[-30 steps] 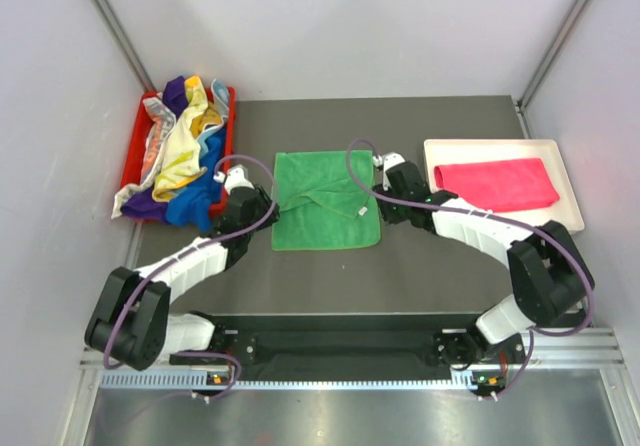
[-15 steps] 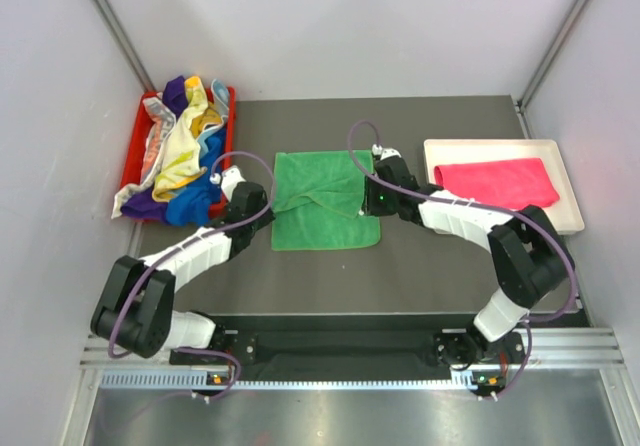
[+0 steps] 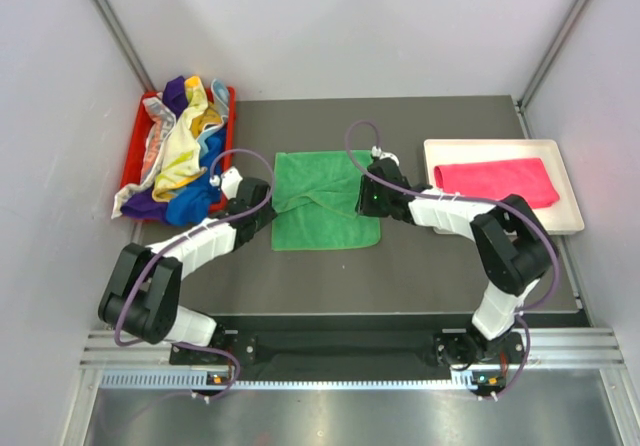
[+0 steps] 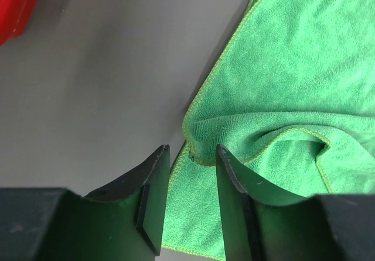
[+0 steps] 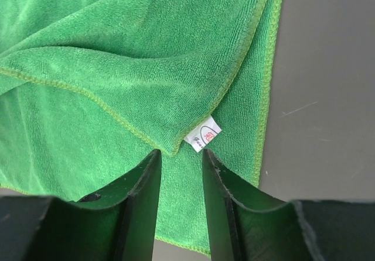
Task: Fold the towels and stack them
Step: Fold the towel
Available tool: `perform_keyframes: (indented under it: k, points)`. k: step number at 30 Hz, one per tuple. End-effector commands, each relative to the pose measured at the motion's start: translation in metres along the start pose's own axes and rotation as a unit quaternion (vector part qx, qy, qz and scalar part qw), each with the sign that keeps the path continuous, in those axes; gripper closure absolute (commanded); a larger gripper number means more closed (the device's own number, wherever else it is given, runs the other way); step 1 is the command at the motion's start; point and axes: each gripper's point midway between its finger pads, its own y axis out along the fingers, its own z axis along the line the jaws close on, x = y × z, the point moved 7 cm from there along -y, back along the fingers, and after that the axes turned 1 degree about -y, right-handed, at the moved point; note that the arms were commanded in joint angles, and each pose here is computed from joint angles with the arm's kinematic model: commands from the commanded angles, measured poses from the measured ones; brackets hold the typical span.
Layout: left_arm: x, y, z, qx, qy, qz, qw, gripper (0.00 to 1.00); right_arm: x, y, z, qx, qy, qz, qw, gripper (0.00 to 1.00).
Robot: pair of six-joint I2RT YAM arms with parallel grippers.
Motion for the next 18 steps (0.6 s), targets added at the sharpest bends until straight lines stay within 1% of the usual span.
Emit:
perform_keyframes:
  k: [1,6,9,14,18]
  points:
    - [0.010,0.003,-0.007,0.002,-0.026,-0.022,0.999,0.59,0.017,0.002,0.022,0.026,0.018,-0.037,0.999,0.66]
    - [0.011,0.007,-0.007,0.003,-0.029,-0.019,0.999,0.63,0.008,0.007,0.024,0.025,0.029,-0.028,0.999,0.66]
    - [0.010,0.008,-0.007,0.003,-0.032,-0.018,0.999,0.63,0.003,0.007,0.023,0.023,0.034,-0.028,0.999,0.66]
    - [0.008,0.009,-0.008,-0.002,-0.037,-0.013,0.999,0.59,0.000,0.008,0.023,0.021,0.038,-0.025,0.999,0.66]
    - [0.006,0.010,-0.009,-0.006,-0.045,-0.009,0.999,0.59,-0.001,0.010,0.024,0.019,0.041,-0.023,0.999,0.65]
